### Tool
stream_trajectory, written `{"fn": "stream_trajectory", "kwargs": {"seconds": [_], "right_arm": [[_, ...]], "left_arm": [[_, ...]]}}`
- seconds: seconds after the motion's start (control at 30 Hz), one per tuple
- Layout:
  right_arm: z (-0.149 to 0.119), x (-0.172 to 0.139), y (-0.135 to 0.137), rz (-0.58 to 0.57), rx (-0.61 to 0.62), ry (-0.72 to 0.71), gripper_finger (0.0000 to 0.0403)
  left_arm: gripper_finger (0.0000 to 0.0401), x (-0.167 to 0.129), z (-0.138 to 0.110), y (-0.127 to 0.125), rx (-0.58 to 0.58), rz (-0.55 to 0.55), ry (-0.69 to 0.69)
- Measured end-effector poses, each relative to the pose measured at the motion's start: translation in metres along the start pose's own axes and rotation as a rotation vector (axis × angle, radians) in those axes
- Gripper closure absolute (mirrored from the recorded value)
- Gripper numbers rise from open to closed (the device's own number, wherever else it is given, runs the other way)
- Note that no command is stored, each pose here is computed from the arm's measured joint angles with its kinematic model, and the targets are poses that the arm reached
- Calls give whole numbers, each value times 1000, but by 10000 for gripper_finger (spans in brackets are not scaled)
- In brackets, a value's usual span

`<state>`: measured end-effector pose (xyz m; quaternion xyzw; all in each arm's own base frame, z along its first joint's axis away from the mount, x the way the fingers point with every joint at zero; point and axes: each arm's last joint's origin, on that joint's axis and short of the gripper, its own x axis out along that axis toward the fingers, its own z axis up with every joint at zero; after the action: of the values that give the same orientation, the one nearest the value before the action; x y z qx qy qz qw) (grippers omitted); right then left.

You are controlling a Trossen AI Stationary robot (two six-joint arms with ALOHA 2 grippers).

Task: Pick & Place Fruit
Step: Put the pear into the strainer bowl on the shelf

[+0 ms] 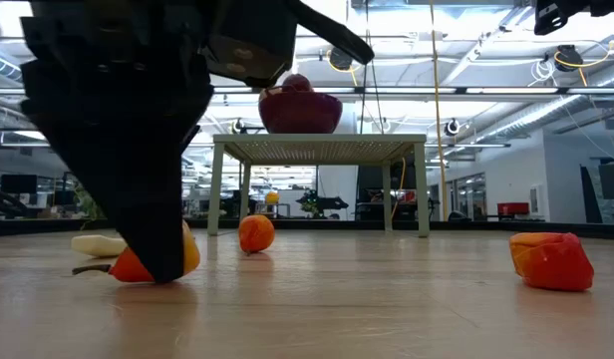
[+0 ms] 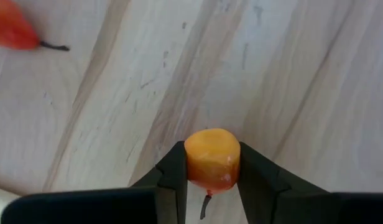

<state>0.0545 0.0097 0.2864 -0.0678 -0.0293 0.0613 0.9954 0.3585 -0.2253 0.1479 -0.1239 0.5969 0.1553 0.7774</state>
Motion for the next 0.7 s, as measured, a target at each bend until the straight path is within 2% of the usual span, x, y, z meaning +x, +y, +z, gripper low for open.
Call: {"fn": "stream_trajectory", "kwargs": {"seconds": [0.23, 0.4, 0.7], "right_arm": [[0, 0, 0, 0, -1, 0, 399], [0, 0, 0, 0, -2, 0, 399], [0, 0, 0, 0, -2, 1, 399]], "left_arm": [[287, -7, 9, 7, -25, -4, -6], [302, -26, 19, 15, -34, -40, -38], [296, -92, 41, 42, -99, -103, -228]]}}
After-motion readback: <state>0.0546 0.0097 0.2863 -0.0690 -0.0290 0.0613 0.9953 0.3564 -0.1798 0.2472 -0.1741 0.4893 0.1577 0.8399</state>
